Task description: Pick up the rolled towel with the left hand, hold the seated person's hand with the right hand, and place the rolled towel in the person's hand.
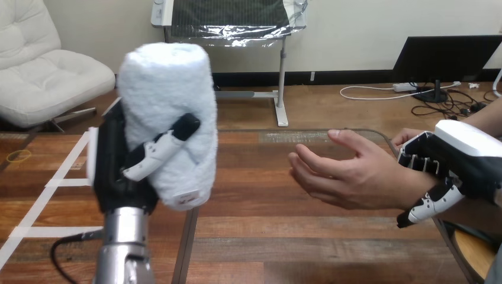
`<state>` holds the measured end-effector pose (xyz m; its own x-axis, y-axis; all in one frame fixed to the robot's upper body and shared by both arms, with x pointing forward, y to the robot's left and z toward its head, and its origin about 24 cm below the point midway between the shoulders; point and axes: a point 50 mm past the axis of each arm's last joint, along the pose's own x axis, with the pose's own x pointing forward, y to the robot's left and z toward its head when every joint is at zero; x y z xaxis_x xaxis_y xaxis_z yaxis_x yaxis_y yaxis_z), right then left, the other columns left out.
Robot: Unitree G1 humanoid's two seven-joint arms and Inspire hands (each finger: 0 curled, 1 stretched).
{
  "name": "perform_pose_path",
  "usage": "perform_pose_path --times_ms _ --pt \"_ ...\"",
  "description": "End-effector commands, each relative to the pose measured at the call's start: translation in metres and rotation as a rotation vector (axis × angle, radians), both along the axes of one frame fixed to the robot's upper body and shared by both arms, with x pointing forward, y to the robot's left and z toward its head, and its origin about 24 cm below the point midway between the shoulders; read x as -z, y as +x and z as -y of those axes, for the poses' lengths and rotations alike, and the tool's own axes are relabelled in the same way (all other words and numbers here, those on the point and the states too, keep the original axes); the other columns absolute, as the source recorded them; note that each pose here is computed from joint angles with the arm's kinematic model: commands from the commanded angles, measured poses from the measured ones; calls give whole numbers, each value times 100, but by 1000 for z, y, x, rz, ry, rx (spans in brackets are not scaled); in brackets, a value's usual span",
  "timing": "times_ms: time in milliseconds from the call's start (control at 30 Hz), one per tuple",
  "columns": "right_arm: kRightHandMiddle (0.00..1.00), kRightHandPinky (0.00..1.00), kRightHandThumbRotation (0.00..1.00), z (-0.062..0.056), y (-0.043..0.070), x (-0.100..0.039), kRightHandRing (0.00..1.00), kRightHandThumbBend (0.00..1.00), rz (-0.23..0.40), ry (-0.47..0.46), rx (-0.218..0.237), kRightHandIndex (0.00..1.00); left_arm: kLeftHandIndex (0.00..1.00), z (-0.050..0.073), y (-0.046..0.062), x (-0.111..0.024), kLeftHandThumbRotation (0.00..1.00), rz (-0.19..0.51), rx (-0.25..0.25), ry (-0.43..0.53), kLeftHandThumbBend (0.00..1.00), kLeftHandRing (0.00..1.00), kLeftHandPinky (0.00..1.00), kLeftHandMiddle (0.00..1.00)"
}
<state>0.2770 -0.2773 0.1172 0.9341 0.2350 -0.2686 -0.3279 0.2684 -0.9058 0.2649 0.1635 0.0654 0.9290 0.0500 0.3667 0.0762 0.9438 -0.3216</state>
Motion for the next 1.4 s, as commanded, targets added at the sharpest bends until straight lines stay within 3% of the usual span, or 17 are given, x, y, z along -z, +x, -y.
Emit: perform_pose_path --times_ms 0,767,1233,1367 --pt "41 31 6 -15 14 -30 36 92 103 82 -50 46 35 12 34 -38 0 193 47 18 56 25 19 32" --pt "46 37 8 -27 15 -29 42 94 84 82 -72 49 37 40 65 -31 0 123 101 -71 49 28 21 35" --pt "46 38 9 -34 17 -32 43 92 80 93 -86 49 40 54 79 -23 0 87 143 -98 62 31 25 39" --pt "46 38 9 -36 18 -33 42 92 80 95 -89 49 41 62 80 -23 0 83 160 -118 62 32 25 39"
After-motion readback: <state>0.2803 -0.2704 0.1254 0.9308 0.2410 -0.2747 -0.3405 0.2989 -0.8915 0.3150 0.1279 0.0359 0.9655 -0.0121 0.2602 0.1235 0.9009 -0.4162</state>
